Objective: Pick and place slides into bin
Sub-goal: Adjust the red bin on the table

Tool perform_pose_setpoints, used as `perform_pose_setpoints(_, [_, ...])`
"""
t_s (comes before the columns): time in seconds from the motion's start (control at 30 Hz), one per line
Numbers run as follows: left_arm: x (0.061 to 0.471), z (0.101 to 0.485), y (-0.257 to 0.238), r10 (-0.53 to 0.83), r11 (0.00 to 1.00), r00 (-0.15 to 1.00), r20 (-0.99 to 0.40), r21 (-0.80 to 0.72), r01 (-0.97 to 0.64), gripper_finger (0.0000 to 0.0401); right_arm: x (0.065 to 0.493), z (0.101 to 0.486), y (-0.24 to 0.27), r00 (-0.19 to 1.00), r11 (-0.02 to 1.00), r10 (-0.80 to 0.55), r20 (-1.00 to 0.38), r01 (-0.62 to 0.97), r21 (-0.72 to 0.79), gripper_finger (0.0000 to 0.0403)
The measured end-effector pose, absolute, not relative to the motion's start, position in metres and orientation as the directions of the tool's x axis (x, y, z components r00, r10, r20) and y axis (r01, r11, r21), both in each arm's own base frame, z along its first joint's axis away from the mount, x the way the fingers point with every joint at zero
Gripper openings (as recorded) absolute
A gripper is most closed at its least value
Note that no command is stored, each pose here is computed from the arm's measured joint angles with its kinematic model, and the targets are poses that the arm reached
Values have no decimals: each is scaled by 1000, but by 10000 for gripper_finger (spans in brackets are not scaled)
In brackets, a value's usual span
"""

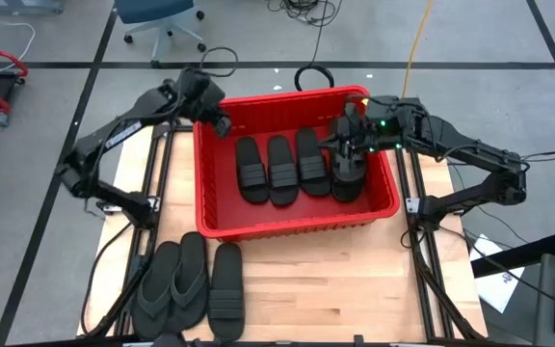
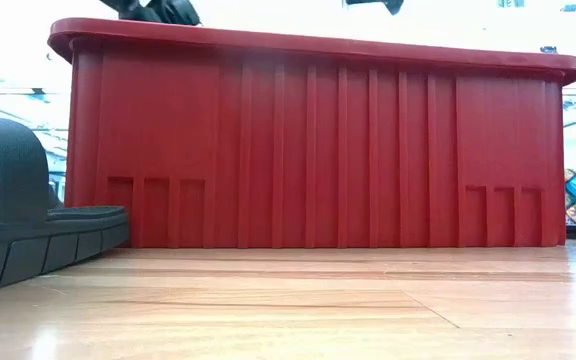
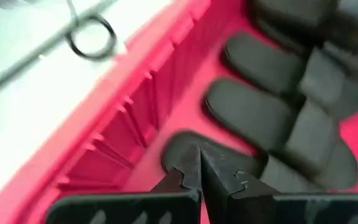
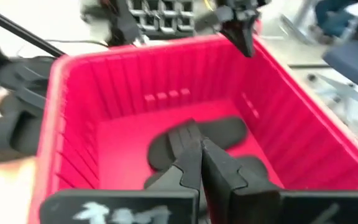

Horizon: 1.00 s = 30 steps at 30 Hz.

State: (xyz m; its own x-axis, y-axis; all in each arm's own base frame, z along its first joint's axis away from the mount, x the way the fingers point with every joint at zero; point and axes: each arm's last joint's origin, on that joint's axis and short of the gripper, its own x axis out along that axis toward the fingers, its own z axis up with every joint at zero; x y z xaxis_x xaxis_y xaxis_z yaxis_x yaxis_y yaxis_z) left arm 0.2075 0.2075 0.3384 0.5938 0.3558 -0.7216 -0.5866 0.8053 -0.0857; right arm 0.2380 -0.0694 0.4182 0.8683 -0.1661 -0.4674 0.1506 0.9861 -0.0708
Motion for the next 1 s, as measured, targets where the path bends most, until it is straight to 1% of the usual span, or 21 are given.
perform_pose_setpoints(0.07, [212, 334, 214, 313, 818, 569, -761, -89, -569, 0, 235, 417, -66, 855, 985, -172, -490, 162, -63, 1])
perform_pose_setpoints(0.17, [217, 326, 220, 301, 814, 526, -795, -73, -576, 0, 231, 417, -64, 846, 985, -165, -508, 169, -38, 1])
perform_pose_setpoints(0.37, [208, 316, 236, 374, 746, 403, -835, 12, -666, 0, 225, 419, -62, 845, 985, -165, -508, 172, -35, 0])
perform_pose_setpoints(0.43, [201, 314, 241, 376, 729, 379, -846, 18, -684, 0, 225, 419, -62, 848, 985, -166, -504, 170, -39, 0])
perform_pose_setpoints(0.63, [186, 315, 253, 401, 700, 361, -842, 28, -713, 0, 226, 419, -63, 848, 985, -166, -504, 166, -45, 0])
perform_pose_setpoints(1.0, [173, 316, 263, 418, 707, 367, -831, 44, -706, 0, 226, 419, -62, 848, 983, -166, -503, 185, -12, 0])
